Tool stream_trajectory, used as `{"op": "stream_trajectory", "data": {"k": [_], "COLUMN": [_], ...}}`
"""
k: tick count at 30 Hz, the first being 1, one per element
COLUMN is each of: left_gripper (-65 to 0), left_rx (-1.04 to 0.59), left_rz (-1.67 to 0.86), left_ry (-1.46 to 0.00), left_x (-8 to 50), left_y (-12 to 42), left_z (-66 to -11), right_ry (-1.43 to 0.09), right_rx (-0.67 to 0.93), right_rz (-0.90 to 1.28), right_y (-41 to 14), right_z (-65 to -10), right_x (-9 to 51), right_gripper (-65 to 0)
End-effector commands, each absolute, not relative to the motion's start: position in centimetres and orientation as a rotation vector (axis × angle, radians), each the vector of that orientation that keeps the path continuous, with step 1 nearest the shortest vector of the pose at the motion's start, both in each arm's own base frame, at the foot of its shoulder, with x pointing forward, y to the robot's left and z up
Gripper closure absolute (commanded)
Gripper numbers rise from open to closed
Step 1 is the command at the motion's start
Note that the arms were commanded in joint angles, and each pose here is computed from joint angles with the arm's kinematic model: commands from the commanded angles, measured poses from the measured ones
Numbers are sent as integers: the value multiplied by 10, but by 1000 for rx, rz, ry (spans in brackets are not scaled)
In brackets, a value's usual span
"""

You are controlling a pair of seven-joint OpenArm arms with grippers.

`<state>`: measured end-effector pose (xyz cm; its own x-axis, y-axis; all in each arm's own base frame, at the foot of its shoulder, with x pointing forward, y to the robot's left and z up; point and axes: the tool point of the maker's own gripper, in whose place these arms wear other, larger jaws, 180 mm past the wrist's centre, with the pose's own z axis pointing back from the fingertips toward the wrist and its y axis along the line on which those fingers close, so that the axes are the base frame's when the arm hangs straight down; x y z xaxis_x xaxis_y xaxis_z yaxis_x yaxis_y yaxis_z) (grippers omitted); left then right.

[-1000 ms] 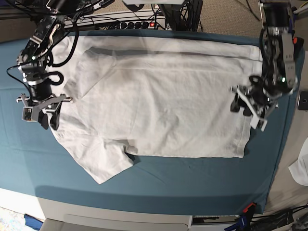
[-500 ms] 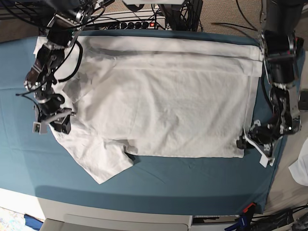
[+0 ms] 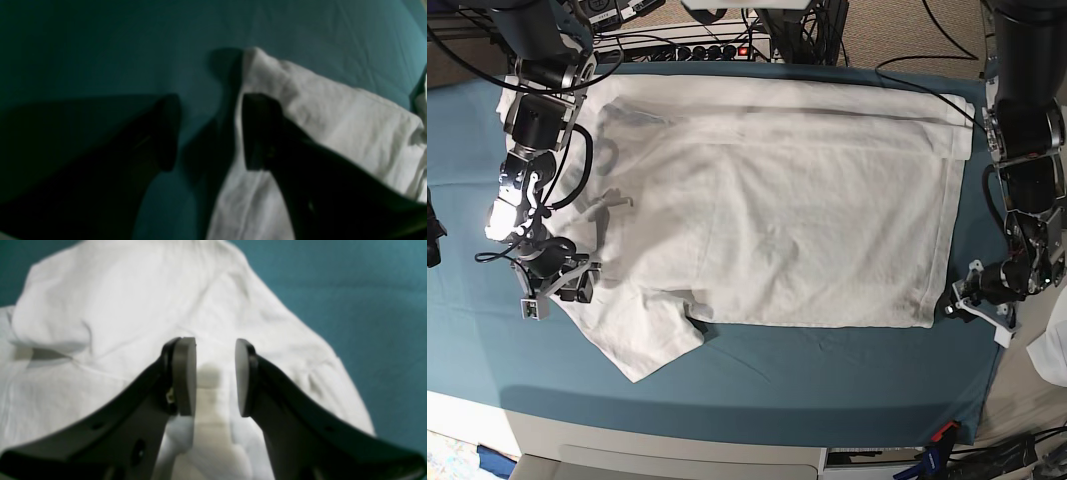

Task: Fold the T-shirt properly
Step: 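Reach both grippers down to the shirt's hem corners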

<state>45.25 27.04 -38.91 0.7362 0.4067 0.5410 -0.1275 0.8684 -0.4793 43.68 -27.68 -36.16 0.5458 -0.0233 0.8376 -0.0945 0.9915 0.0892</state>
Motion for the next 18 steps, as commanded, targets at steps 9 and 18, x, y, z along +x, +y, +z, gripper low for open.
{"op": "stream_trajectory", "data": {"k": [9, 18], "left_gripper": [-307, -205], "left_rx": [-512, -525], "left_rz": [277, 269], "left_ry": [-718, -720], "left_x": [470, 473], "left_y": [240, 229], "left_z": [-374, -375], "right_ry": [-1078, -1064], "right_rx": [119, 113], "right_rz": [39, 38], "right_y": [-285, -288], "right_z": [-334, -339], "right_x": [451, 446], "right_gripper": [-201, -201]}}
